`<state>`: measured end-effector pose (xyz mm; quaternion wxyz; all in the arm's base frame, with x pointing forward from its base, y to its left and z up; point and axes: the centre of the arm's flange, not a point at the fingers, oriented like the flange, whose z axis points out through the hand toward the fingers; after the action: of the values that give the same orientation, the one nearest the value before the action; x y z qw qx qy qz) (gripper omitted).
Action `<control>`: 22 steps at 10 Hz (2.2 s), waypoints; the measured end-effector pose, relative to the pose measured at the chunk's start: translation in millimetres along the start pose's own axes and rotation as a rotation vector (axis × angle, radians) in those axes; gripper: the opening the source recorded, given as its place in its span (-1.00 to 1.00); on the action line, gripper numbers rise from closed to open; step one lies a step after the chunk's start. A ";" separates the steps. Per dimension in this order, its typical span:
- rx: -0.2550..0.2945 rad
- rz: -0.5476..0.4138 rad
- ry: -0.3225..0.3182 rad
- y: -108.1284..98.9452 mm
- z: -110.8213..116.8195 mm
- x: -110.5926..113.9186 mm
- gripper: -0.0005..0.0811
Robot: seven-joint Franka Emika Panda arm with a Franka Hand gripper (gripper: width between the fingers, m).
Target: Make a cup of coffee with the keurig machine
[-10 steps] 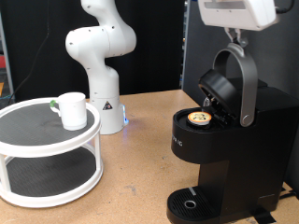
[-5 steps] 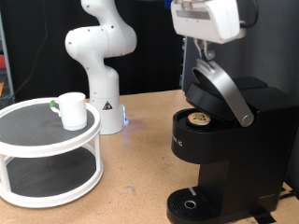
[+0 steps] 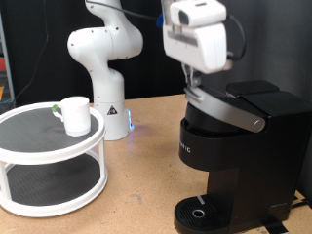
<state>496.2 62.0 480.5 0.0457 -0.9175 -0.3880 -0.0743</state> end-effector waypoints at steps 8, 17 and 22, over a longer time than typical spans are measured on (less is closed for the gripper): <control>-0.033 0.007 -0.035 12.4 53.3 -21.1 -0.98; 0.079 0.067 0.200 4.2 -12.0 -3.2 -0.98; 0.016 0.198 0.288 8.2 -25.5 2.4 -0.98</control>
<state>501.2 54.5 505.8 0.1155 -0.9306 -0.2859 -0.1972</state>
